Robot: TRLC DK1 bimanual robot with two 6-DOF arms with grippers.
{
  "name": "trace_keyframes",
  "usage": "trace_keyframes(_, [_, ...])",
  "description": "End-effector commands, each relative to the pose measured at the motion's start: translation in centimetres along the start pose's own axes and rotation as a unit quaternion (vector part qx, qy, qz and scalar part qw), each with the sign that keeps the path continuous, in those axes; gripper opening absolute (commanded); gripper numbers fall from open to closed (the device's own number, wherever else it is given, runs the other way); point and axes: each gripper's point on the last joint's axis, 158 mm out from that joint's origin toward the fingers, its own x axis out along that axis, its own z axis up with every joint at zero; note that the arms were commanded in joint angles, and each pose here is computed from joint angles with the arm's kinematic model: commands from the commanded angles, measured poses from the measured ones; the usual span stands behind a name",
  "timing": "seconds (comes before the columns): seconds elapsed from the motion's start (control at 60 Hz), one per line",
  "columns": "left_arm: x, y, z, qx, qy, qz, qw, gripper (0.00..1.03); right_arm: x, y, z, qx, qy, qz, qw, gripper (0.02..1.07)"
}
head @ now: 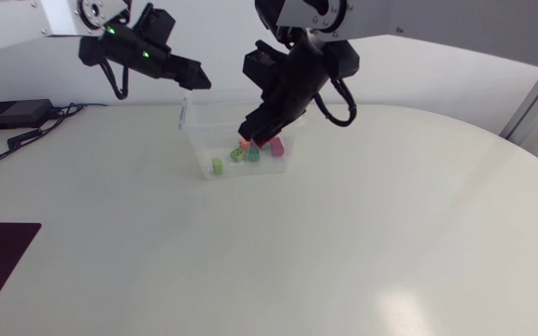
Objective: Place the duplo bricks in the container
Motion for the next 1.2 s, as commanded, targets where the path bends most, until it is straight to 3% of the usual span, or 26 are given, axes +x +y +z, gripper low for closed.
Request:
trace_keyframes(0.0, [-3.0,-1.1,1.1,-0.007,-0.019,0.004,1.0,0.99,1.7,-0.7,1.5,-0.002,-0.01,-0.002,1.0,0.25])
trace_keyframes(0.217, [-7.1,-3.3,-0.1,-0.01,-0.023,0.009,1.0,0.99,3.4,-2.4,5.5,0.006,-0.056,-0.013,0.998,0.25])
trace_keyframes(0.4, [-10.0,-5.1,-3.6,-0.01,-0.01,0.021,1.0,0.99,4.6,-5.9,8.5,0.025,-0.096,-0.035,0.994,0.26])
trace_keyframes(0.683, [-12.3,-6.3,-7.5,-0.013,-0.01,0.034,0.999,0.99,7.4,-9.3,8.7,0.056,-0.102,-0.046,0.992,0.28])
trace_keyframes(0.733, [-12.5,-6.6,-8.0,-0.012,-0.008,0.033,0.999,0.99,7.9,-9.7,8.5,0.059,-0.098,-0.049,0.992,0.41])
trace_keyframes(0.783, [-12.7,-6.8,-8.5,-0.012,-0.007,0.034,0.999,0.99,8.3,-10.2,8.0,0.061,-0.091,-0.056,0.992,0.82])
trace_keyframes(0.817, [-12.9,-6.9,-8.7,-0.013,-0.008,0.034,0.999,0.99,8.4,-10.5,7.8,0.061,-0.087,-0.058,0.993,1.01])
trace_keyframes(0.833, [-12.9,-6.9,-8.8,-0.013,-0.007,0.035,0.999,0.99,8.4,-10.6,7.6,0.063,-0.086,-0.059,0.993,1.04])
trace_keyframes(0.917, [-13.3,-7.0,-9.0,-0.014,-0.01,0.038,0.999,0.99,7.8,-11.4,7.1,0.069,-0.082,-0.062,0.992,1.03])
trace_keyframes(1.183, [-14.9,-6.7,-10.3,-0.018,-0.012,0.088,0.996,0.99,0.4,-13.9,5.2,0.085,-0.121,-0.094,0.985,1.03])
